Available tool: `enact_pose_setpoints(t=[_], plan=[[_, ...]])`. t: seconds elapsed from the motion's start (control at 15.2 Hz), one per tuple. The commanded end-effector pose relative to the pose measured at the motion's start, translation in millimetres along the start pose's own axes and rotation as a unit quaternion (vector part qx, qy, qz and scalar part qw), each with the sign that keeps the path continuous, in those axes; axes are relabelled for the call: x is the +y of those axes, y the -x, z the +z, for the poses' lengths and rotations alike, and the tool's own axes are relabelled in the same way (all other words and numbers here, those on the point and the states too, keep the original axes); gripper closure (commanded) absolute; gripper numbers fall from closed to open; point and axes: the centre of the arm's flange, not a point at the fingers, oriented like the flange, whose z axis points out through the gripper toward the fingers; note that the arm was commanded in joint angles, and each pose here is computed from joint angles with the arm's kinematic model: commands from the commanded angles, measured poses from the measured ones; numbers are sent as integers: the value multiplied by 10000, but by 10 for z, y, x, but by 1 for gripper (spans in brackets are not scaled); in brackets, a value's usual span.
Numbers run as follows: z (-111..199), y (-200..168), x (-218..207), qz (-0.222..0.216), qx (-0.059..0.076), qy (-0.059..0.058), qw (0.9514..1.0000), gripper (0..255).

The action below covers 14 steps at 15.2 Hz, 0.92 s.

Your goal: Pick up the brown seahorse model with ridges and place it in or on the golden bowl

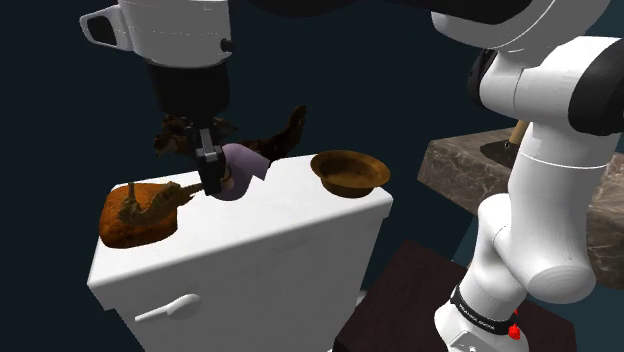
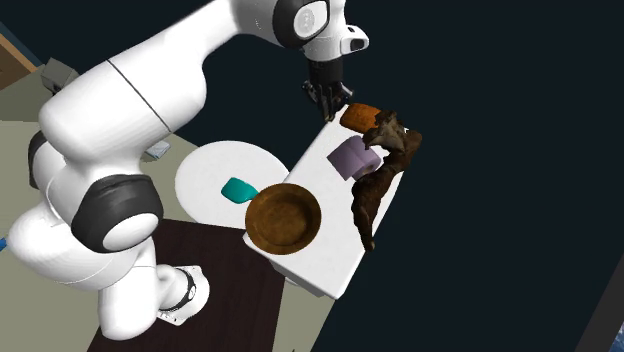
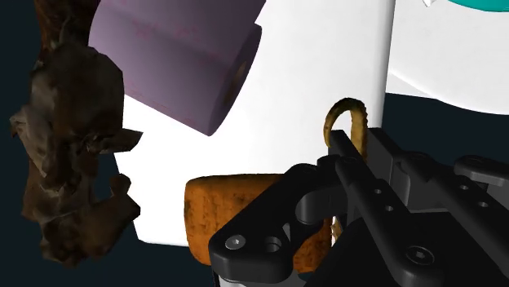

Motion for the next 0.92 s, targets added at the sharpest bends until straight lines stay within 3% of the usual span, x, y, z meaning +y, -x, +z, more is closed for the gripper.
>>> enact_pose_setpoints(t=[0.0, 0.4, 0.86], plan=[[-113, 7, 18, 0, -2, -2, 10000, 255], [-410, 22, 61, 0, -2, -2, 10000, 255], [-357, 942, 138, 0, -2, -2, 10000, 255]])
